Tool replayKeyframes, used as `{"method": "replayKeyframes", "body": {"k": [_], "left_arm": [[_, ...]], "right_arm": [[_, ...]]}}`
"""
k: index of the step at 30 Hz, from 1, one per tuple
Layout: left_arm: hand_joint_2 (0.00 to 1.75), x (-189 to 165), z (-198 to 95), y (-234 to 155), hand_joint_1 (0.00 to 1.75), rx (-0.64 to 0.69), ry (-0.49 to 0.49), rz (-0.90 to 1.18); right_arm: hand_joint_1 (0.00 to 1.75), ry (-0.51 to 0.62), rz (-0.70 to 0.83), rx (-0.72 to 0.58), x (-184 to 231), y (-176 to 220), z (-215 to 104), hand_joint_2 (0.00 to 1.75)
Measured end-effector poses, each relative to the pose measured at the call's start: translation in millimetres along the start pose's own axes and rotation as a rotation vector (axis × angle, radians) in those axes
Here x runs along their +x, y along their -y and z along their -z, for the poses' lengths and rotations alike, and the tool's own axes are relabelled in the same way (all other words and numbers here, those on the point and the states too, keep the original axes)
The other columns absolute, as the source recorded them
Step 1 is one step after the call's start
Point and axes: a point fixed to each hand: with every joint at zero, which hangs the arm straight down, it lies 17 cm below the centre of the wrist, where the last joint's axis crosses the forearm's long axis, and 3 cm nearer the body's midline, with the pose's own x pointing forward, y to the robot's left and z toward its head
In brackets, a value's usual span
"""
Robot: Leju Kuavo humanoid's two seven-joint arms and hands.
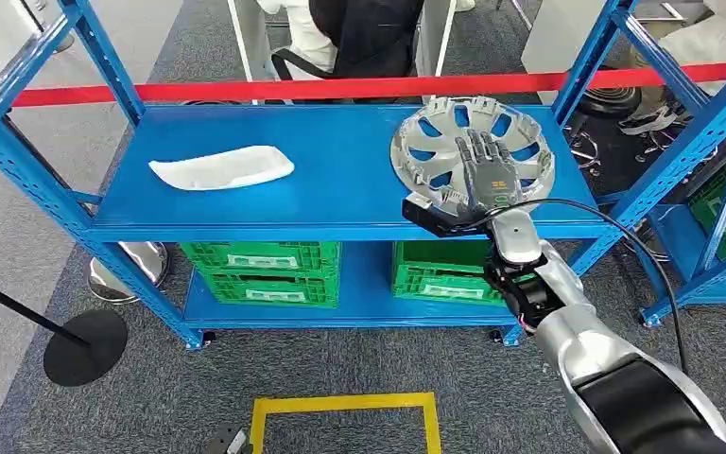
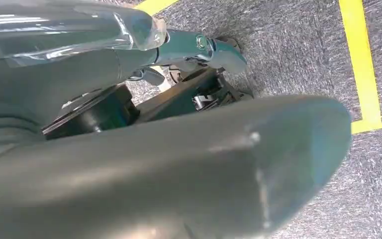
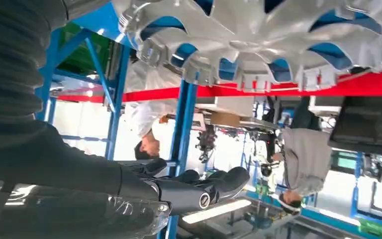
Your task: Take the parts from the cabinet and place them on the table.
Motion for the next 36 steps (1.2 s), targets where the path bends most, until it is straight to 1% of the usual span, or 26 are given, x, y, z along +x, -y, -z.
{"method": "replayKeyframes", "body": {"k": [3,13,25,36], "left_arm": [[0.00,0,0,0,0.00,0.000,0.000,0.000],[0.00,0,0,1,0.00,-0.003,-0.001,0.001],[0.00,0,0,1,0.00,-0.004,0.001,0.000],[0.00,-1,0,2,0.00,-0.009,-0.004,0.004]], "right_arm": [[0.00,-0.005,-0.002,0.009,-2,-3,-1,1.75],[0.00,-0.035,-0.018,0.106,-12,-24,-7,1.75],[0.00,-0.043,-0.036,0.148,-15,-37,-12,1.75],[0.00,-0.069,-0.016,0.229,-2,-84,-37,1.75]]}}
